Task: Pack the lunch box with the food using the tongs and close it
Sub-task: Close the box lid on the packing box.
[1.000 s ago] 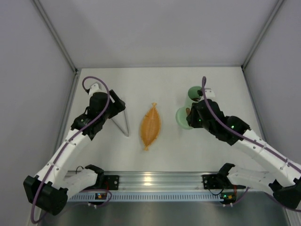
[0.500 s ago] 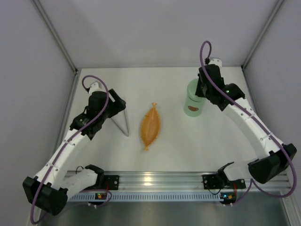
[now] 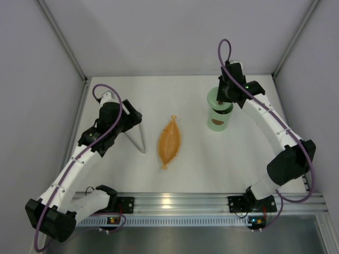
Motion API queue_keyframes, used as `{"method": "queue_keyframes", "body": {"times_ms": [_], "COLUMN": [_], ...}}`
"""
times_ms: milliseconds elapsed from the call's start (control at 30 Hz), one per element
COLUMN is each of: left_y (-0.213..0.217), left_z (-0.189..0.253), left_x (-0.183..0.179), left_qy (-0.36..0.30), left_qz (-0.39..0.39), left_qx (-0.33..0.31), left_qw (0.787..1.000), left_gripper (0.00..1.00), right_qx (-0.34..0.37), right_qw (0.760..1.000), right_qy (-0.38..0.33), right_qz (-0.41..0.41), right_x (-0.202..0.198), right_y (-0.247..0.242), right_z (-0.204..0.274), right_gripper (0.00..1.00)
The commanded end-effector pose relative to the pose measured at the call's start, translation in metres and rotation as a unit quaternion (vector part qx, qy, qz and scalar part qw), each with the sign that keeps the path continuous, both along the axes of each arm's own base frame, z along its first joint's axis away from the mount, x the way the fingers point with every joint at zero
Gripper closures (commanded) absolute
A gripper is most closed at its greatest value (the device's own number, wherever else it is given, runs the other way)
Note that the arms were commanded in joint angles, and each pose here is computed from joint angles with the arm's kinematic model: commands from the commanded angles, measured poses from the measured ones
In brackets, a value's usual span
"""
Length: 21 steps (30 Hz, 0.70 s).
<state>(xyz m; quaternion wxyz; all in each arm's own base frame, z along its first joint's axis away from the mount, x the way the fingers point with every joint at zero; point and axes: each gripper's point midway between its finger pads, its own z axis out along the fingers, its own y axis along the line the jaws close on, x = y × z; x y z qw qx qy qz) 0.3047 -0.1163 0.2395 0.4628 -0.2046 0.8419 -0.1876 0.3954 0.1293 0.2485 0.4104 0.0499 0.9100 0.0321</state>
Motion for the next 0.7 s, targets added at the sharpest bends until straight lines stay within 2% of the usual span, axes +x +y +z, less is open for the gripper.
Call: {"method": "queue_keyframes", "body": {"times_ms": [0, 333, 667], "left_y": [-0.001, -0.001, -0.001], "left_z": [0.025, 0.024, 0.022], "left_x": [0.001, 0.001, 0.002], "left_qy": [-0.03, -0.027, -0.024], "left_qz": [-0.007, -0.006, -0.005], "left_qx": [-0.009, -0.009, -0.007], "left_qw": [0.999, 1.0, 1.0], "left_gripper": [0.22, 0.22, 0.22], "right_qx": [0.012, 0.01, -0.01], "right_qw": [1.0, 1.0, 0.999], "right_qy": [-0.024, 0.015, 0.031], "right_qz": [-0.007, -0.002, -0.022], "right_x": [0.016, 0.024, 0.018], "right_y": [-0.008, -0.009, -0.024], "right_z": [0.016, -0.02, -0.035], "right_gripper": [1.0, 1.0, 1.0]}}
